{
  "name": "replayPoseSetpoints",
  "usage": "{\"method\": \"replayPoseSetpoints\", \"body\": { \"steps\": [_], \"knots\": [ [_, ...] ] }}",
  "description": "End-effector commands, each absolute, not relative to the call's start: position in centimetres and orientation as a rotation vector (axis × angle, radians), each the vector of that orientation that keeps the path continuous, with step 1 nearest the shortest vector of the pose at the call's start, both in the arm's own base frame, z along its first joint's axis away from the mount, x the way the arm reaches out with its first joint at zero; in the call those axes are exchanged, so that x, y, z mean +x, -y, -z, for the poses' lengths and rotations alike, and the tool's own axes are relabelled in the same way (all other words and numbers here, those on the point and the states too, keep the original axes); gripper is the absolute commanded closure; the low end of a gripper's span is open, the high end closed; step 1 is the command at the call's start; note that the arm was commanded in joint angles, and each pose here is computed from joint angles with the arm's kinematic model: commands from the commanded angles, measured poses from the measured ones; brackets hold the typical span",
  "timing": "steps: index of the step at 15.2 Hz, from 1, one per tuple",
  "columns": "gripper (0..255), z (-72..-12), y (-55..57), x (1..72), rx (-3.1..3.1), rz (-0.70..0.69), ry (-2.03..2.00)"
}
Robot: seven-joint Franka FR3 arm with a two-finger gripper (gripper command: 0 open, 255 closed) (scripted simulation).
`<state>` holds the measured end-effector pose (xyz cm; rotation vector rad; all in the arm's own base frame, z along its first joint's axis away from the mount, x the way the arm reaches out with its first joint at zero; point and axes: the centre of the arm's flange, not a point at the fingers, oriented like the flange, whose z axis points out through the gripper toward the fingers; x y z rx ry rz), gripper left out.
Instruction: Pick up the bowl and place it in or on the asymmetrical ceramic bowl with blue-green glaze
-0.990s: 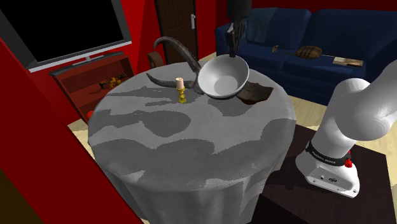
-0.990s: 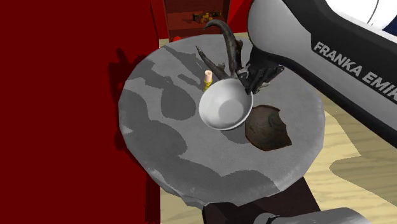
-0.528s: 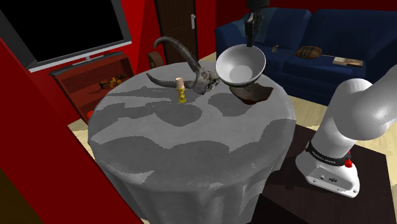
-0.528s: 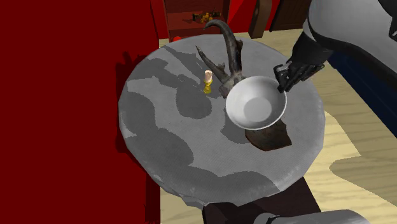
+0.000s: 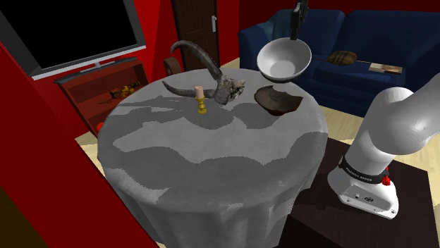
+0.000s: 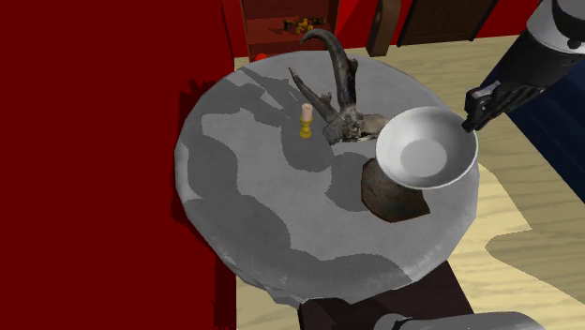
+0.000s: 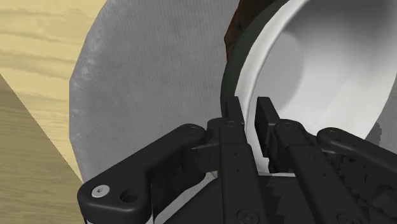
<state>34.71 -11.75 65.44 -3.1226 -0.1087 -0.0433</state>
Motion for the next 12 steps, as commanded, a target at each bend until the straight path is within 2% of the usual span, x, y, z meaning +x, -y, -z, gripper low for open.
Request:
{"method": "replayPoseSetpoints", "body": {
  "steps": [1, 12],
  "knots": [
    [255, -64.6, 12.1, 34.7, -3.123, 0.044, 0.110],
    [255, -58.8, 12.1, 34.7, -3.123, 0.044, 0.110]
  ]
}}
